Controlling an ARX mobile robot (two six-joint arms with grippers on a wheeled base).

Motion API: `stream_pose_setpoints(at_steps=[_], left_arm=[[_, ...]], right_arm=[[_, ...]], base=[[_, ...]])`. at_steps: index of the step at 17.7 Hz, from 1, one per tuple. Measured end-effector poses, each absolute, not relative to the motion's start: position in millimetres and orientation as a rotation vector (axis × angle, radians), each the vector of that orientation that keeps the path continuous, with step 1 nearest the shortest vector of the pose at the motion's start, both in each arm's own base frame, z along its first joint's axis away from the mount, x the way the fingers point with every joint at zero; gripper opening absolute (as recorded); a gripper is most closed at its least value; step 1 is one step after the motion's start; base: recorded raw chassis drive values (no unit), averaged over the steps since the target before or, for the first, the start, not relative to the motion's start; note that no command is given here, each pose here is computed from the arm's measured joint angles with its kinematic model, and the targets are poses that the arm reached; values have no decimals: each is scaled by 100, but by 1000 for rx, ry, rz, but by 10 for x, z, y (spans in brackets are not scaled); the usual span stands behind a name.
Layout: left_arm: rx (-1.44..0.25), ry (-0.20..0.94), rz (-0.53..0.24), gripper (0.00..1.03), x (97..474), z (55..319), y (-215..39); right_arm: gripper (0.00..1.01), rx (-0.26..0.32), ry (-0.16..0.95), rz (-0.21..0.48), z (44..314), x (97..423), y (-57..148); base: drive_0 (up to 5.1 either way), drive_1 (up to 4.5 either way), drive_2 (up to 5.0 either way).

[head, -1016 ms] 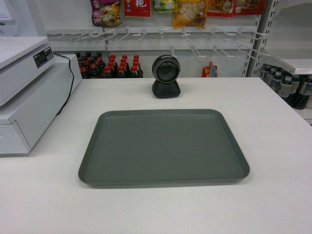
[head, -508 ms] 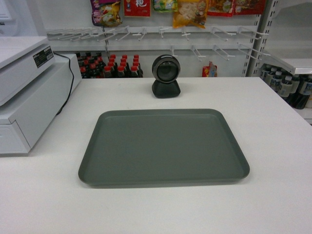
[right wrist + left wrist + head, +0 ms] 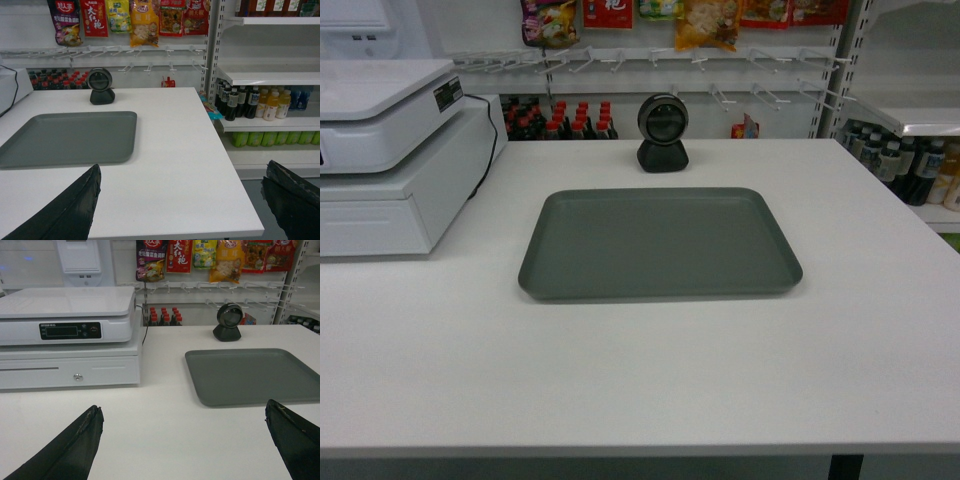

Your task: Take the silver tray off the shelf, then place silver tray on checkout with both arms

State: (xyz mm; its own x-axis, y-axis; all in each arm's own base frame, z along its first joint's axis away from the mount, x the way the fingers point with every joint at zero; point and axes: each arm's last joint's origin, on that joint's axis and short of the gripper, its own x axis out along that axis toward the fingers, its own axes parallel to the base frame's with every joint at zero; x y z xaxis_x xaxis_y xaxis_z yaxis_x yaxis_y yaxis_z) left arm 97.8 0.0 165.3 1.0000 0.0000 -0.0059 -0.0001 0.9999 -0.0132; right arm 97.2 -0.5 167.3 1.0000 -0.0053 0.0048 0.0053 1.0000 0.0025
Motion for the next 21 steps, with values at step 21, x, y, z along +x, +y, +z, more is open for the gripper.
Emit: stream_pose_setpoints(at_steps=[21], left_arm=[[-14, 5, 0, 98, 978, 1654, 0]], right_arm=[[98, 2, -6, -5, 1674, 971, -5]], base=[[-1, -56, 54]])
